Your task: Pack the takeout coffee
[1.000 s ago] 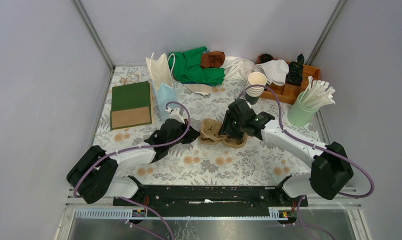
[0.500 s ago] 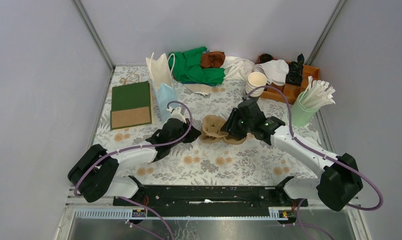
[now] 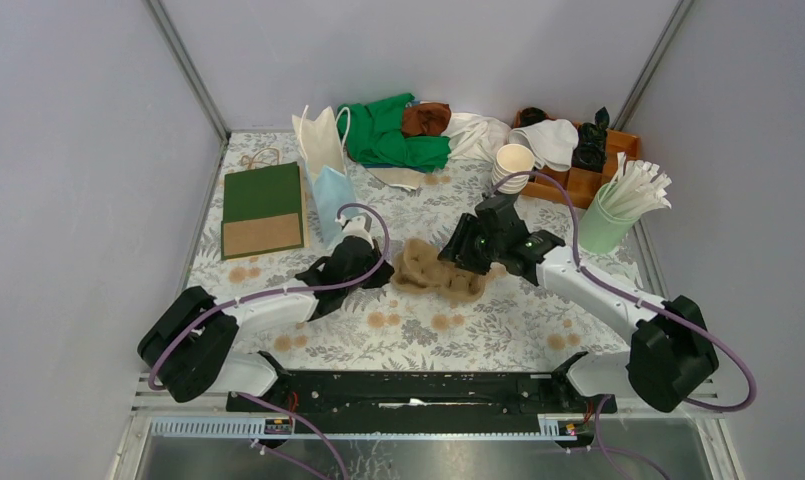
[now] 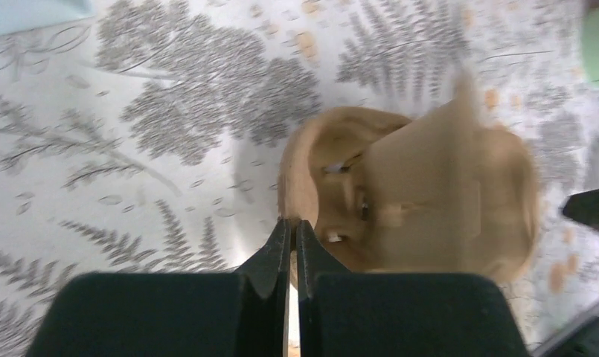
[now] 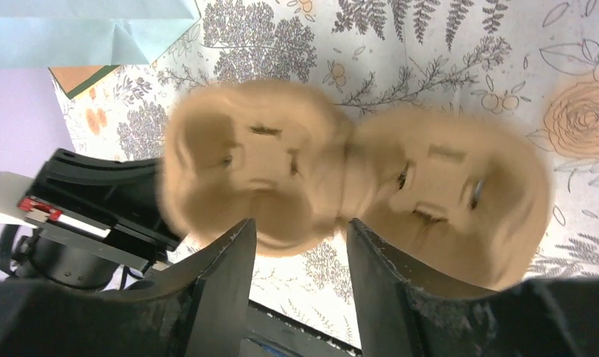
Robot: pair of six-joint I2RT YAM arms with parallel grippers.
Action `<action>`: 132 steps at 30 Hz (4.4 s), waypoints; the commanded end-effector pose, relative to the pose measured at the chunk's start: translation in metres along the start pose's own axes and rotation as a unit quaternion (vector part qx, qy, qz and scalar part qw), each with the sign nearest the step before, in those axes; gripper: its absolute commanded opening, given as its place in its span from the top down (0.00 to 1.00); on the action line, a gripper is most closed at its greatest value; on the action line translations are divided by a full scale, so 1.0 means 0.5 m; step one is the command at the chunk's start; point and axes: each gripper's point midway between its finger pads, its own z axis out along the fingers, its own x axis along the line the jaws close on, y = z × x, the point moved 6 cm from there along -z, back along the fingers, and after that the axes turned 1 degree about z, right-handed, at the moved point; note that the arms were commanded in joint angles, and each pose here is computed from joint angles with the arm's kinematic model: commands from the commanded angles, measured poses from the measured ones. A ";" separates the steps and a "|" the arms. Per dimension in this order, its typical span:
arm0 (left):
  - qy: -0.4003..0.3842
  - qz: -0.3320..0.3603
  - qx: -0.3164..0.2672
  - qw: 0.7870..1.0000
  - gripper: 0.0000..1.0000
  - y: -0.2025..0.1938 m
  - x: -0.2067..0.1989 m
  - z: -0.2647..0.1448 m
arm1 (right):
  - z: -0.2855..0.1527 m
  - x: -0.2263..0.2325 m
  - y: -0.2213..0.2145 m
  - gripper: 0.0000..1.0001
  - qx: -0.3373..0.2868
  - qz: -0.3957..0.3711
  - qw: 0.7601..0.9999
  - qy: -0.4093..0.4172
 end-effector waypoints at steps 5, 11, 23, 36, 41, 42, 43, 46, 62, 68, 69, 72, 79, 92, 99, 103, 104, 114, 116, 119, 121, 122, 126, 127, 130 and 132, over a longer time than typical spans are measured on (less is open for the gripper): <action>0.066 0.044 -0.001 0.997 1.00 0.014 0.013 -0.017 | 0.069 0.019 0.008 0.44 0.021 -0.020 1.000 0.001; 0.071 0.044 -0.002 0.996 1.00 0.018 0.011 -0.019 | 0.072 0.013 -0.002 0.22 0.020 -0.051 0.997 -0.047; 0.048 0.035 -0.004 0.998 1.00 0.023 -0.006 -0.027 | 0.126 0.033 -0.046 0.19 0.027 -0.097 0.990 -0.099; 0.058 0.040 -0.008 0.998 1.00 0.021 -0.002 -0.029 | 0.141 0.031 -0.051 0.30 0.009 -0.133 0.975 -0.180; 0.072 0.045 -0.006 0.996 1.00 0.022 0.002 -0.027 | 0.106 0.062 -0.039 0.48 0.000 -0.124 0.981 -0.150; 0.079 0.046 -0.003 0.996 1.00 0.022 0.004 -0.027 | 0.096 0.068 -0.036 0.51 -0.003 -0.122 0.982 -0.146; 0.085 0.049 -0.001 0.995 1.00 0.021 0.005 -0.027 | 0.086 0.074 -0.032 0.53 -0.006 -0.121 0.982 -0.143; 0.094 0.056 0.004 0.994 1.00 0.018 0.005 -0.025 | 0.056 0.092 -0.020 0.54 -0.017 -0.116 0.985 -0.129; 0.119 0.066 0.021 0.991 1.00 -0.011 0.025 -0.001 | -0.050 0.141 0.045 0.52 -0.073 -0.109 0.987 -0.089; 0.098 0.050 0.017 0.994 1.00 0.003 0.000 0.001 | -0.113 0.100 0.117 0.52 -0.132 -0.095 0.980 -0.117; 0.094 0.045 0.015 0.994 1.00 0.006 -0.007 0.004 | -0.127 0.082 0.131 0.52 -0.143 -0.091 0.977 -0.126; 0.089 0.031 0.008 0.996 1.00 0.022 -0.026 0.017 | -0.163 0.041 0.153 0.51 -0.176 -0.086 0.969 -0.152; 0.094 0.014 -0.013 0.995 1.00 0.053 -0.061 0.089 | -0.234 -0.028 0.152 0.51 -0.227 -0.085 0.950 -0.195; 0.057 0.004 -0.064 0.996 1.00 0.199 -0.149 0.253 | -0.217 -0.086 0.040 0.53 -0.119 -0.063 0.979 -0.154; 0.034 0.020 -0.082 0.996 0.98 0.262 -0.167 0.298 | -0.142 -0.100 -0.036 0.53 -0.005 -0.070 0.993 -0.093; 0.037 0.027 -0.081 0.996 0.89 0.270 -0.159 0.298 | -0.084 -0.108 -0.061 0.53 0.042 -0.060 0.994 -0.085; 0.036 0.028 -0.081 0.996 0.87 0.271 -0.158 0.294 | -0.072 -0.111 -0.063 0.53 0.044 -0.060 0.993 -0.089; -0.008 0.060 -0.077 0.995 0.56 0.288 -0.184 0.213 | -0.006 -0.124 -0.063 0.18 0.053 -0.076 0.988 -0.123; -0.018 0.066 -0.077 0.995 0.53 0.295 -0.193 0.189 | -0.011 -0.128 -0.066 0.13 0.048 -0.076 0.988 -0.124; -0.032 0.074 -0.079 0.994 0.51 0.307 -0.206 0.155 | -0.019 -0.137 -0.074 0.13 0.045 -0.073 0.988 -0.131; -0.046 0.078 -0.085 0.992 0.49 0.315 -0.220 0.129 | -0.022 -0.145 -0.084 0.14 0.047 -0.073 0.986 -0.142; -0.054 0.081 -0.089 0.991 0.49 0.321 -0.229 0.117 | -0.021 -0.150 -0.088 0.16 0.046 -0.071 0.985 -0.148; -0.072 0.089 -0.087 0.990 0.46 0.331 -0.251 0.063 | -0.005 -0.167 -0.108 0.24 0.049 -0.058 0.983 -0.169; -0.078 0.091 -0.090 0.989 0.45 0.339 -0.259 0.048 | 0.000 -0.167 -0.114 0.24 0.052 -0.058 0.982 -0.169; -0.083 0.101 -0.106 0.986 0.43 0.373 -0.277 -0.009 | 0.010 -0.159 -0.122 0.24 0.045 -0.062 0.982 -0.173; -0.081 0.108 -0.125 0.983 0.41 0.400 -0.287 -0.057 | 0.016 -0.158 -0.125 0.24 0.042 -0.064 0.981 -0.179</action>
